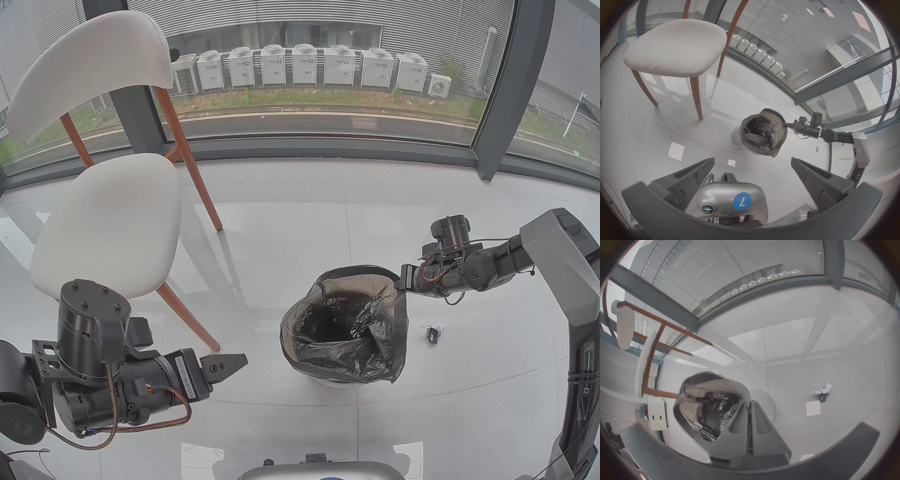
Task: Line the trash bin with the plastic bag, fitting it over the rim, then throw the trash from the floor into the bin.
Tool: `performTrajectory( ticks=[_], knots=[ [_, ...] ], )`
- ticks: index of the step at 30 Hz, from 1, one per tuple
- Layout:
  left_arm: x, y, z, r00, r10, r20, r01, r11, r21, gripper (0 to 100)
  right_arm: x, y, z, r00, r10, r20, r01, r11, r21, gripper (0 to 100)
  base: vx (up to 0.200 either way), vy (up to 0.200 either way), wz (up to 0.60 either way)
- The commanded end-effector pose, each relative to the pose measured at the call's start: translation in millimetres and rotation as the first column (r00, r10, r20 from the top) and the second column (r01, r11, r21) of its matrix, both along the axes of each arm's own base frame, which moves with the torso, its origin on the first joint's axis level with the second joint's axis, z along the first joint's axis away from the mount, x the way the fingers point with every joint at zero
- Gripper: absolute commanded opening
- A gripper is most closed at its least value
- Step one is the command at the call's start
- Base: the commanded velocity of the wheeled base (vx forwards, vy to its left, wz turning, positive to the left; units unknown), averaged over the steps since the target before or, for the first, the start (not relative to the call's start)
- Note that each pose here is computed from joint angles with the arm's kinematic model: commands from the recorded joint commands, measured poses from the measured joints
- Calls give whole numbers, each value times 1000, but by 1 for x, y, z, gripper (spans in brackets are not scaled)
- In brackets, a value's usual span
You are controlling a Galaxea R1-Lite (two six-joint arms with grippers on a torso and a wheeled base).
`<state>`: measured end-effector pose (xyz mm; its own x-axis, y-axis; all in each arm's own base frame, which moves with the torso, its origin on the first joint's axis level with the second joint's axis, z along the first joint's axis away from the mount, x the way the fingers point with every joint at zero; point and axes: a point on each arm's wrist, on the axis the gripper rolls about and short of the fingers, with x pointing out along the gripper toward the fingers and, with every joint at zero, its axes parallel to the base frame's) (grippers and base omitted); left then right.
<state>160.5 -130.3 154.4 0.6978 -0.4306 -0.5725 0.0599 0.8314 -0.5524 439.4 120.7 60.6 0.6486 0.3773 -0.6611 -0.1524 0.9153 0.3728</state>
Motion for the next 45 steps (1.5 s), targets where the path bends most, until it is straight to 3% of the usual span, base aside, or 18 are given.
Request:
performTrajectory(
  ticks=[1,6,9,11,14,18,22,24,26,27,28,29,31,36,38,41,45],
  knots=[
    [5,-11,-24,996,-18,-83,23,997,68,100,-9,-5,24,999,-22,28,22,999,28,0,0,0,0],
    [17,-25,-44,992,-26,-121,39,994,107,100,-12,-9,15,1000,-31,-4,31,999,20,0,0,0,0],
    [16,-26,-45,996,-36,-80,42,996,73,100,-16,-11,11,999,-34,-23,34,999,14,0,0,0,0],
    [18,-27,-42,999,-44,-16,45,998,44,100,-17,-14,9,999,-39,-32,39,999,12,0,0,0,0],
    [9,-18,-40,992,-97,80,91,993,76,100,-18,-19,7,998,-50,-42,50,999,10,0,0,0,0],
    [1,-7,-46,960,-187,210,153,974,167,100,-21,-21,3,997,-54,-58,54,999,4,0,0,0,0],
    [-1,0,-47,937,-201,287,147,969,197,100,-25,-22,-3,995,-59,-81,59,998,-5,0,0,0,0],
    [-3,6,-52,939,-205,275,139,960,241,100,-25,-21,-4,996,-59,-67,59,998,-1,0,0,0,0],
    [-8,16,-65,946,-216,242,129,936,329,100,-24,-21,-5,997,-60,-45,60,998,4,0,0,0,0],
    [-8,16,-65,946,-216,242,129,936,329,100,-24,-21,-5,997,-60,-45,60,998,4,0,0,0,0],
    [-16,28,-83,956,-243,165,154,893,422,100,-22,-21,-5,998,-60,-26,60,998,10,0,0,0,0],
    [-19,34,-91,962,-244,125,165,879,448,100,-22,-20,-4,998,-60,-21,60,998,11,0,0,0,0],
    [-20,41,-99,971,-223,83,160,870,467,100,-22,-21,-4,998,-60,-20,60,998,12,0,0,0,0],
    [9,65,-127,1000,-25,9,17,865,501,100,-21,-22,-1,998,-64,-14,64,998,14,0,0,0,0],
    [20,69,-133,998,26,57,-51,863,502,100,-21,-24,-2,998,-68,-16,69,998,14,0,0,0,0],
    [33,67,-133,985,38,167,-119,854,506,100,-21,-27,-1,997,-76,-14,76,997,14,0,0,0,0],
    [35,64,-127,973,33,230,-144,861,488,100,-20,-34,3,996,-90,-6,90,996,16,0,0,0,0]
  ],
)
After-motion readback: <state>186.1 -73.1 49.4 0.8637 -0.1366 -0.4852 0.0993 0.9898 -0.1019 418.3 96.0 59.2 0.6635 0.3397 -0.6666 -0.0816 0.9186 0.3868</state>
